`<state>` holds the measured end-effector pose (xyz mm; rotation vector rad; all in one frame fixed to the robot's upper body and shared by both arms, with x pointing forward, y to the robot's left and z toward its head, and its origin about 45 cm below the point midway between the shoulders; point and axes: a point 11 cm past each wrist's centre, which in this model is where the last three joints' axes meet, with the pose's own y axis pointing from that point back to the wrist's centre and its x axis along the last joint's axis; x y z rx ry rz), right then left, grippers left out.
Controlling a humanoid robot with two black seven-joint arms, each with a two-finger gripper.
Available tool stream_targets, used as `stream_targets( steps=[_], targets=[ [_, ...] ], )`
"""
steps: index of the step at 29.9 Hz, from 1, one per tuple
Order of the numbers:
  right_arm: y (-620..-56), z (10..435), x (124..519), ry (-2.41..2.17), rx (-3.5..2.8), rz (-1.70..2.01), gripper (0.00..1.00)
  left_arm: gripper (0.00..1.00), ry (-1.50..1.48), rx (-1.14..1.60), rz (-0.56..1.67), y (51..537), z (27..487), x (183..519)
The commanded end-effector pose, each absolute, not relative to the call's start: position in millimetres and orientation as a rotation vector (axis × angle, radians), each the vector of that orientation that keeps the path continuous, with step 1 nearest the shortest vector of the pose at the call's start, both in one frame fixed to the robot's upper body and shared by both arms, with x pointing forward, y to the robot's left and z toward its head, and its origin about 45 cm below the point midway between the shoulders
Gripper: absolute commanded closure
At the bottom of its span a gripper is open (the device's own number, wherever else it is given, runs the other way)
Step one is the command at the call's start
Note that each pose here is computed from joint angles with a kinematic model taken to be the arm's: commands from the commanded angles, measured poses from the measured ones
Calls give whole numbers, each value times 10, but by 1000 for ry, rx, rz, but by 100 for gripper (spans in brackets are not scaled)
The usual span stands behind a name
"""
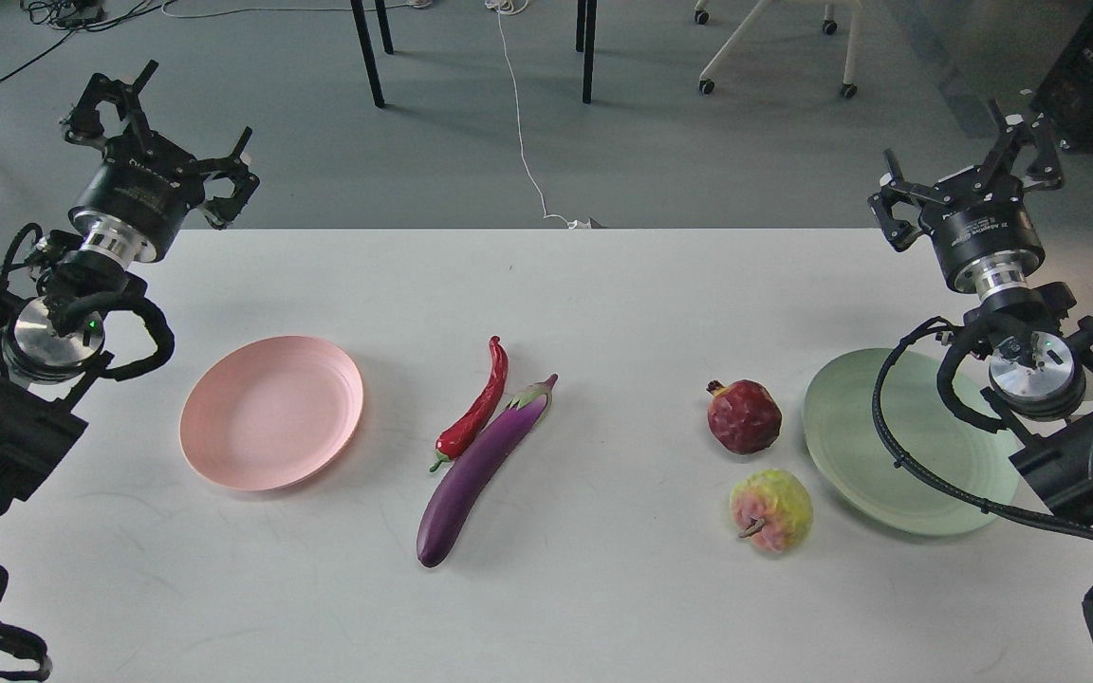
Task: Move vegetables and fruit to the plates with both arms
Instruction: 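Move the right gripper toward the dark red pomegranate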
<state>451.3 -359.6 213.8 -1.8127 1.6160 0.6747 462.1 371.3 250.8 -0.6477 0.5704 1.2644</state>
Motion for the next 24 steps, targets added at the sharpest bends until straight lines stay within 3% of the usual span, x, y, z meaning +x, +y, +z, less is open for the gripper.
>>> stream_targets(
  steps=[1,8,16,24],
  targets=[
    [-3580,2138,4518,1617,-1833,672,1,2,568,-647,1264,3714,2513,4623],
    [-3584,2625,4754,1636,-2049,503,1,2,572,-641,1263,3710,2499,4618],
    [-3181,3260,4965,1596,-2554,187,1,2,574,-621,1290,3808,2441,4569],
    [-2622,3617,4865,1412,-3233,-314,1,2,544,-620,1306,3960,2523,4541]
  ],
)
